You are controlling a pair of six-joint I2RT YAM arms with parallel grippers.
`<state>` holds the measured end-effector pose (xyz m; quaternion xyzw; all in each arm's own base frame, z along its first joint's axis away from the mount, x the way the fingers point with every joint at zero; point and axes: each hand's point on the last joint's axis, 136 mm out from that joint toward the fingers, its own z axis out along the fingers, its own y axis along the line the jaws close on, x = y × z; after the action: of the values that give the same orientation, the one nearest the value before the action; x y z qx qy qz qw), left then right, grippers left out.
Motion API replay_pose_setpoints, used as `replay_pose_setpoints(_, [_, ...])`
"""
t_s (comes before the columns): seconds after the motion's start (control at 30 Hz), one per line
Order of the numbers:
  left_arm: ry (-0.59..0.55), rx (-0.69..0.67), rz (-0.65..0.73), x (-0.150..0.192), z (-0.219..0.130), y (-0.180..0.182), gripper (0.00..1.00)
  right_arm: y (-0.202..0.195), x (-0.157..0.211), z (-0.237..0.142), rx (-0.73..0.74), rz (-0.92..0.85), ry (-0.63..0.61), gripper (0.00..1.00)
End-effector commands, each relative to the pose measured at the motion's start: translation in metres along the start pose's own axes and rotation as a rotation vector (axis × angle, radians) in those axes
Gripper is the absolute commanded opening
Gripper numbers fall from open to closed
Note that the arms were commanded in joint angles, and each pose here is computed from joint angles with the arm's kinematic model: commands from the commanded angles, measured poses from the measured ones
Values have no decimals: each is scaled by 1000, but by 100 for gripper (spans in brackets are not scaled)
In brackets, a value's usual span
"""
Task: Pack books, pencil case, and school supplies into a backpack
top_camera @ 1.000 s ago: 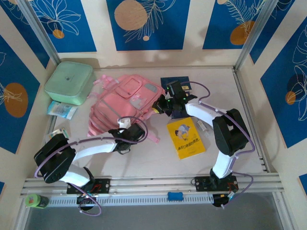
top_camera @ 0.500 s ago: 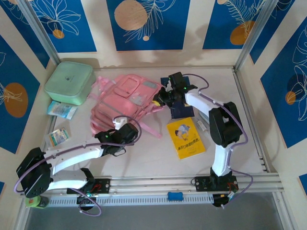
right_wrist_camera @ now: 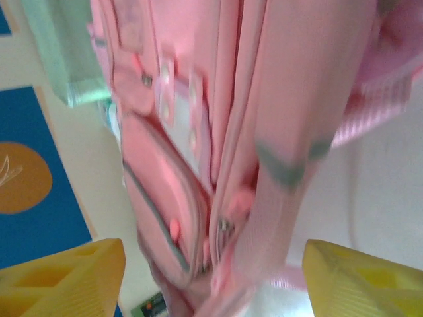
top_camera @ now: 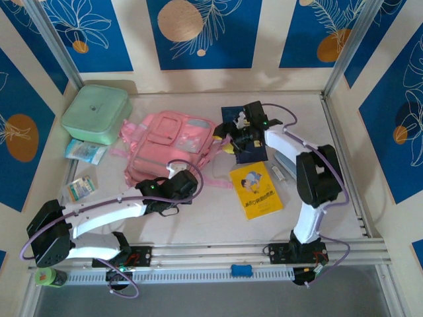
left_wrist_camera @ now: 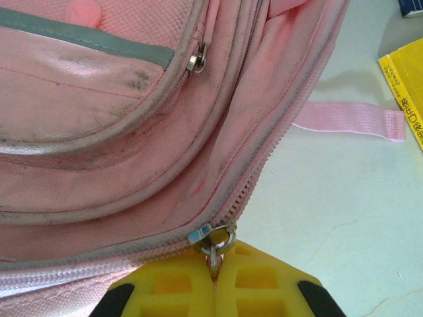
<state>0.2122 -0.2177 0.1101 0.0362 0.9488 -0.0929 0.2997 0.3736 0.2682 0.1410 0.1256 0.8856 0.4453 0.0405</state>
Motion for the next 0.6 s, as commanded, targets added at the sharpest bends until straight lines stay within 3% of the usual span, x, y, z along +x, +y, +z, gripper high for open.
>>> replay_pose_setpoints(0.0, [-18, 44, 3, -11, -7, -10, 0, 14, 50, 5, -72, -2, 92, 75])
replay_pose_setpoints(0.13, [-21, 50, 2, -12, -6, -12, 0, 8, 82, 30, -62, 51, 118, 73])
replay_pose_setpoints(0.33, [-19, 64, -9, -11, -4, -15, 0, 12, 89, 68, -38, 62, 122, 62])
replay_pose_setpoints(0.57, [-10, 61, -3, -6, -4, -10, 0, 13, 78, 84, -9, 4, 149, 18])
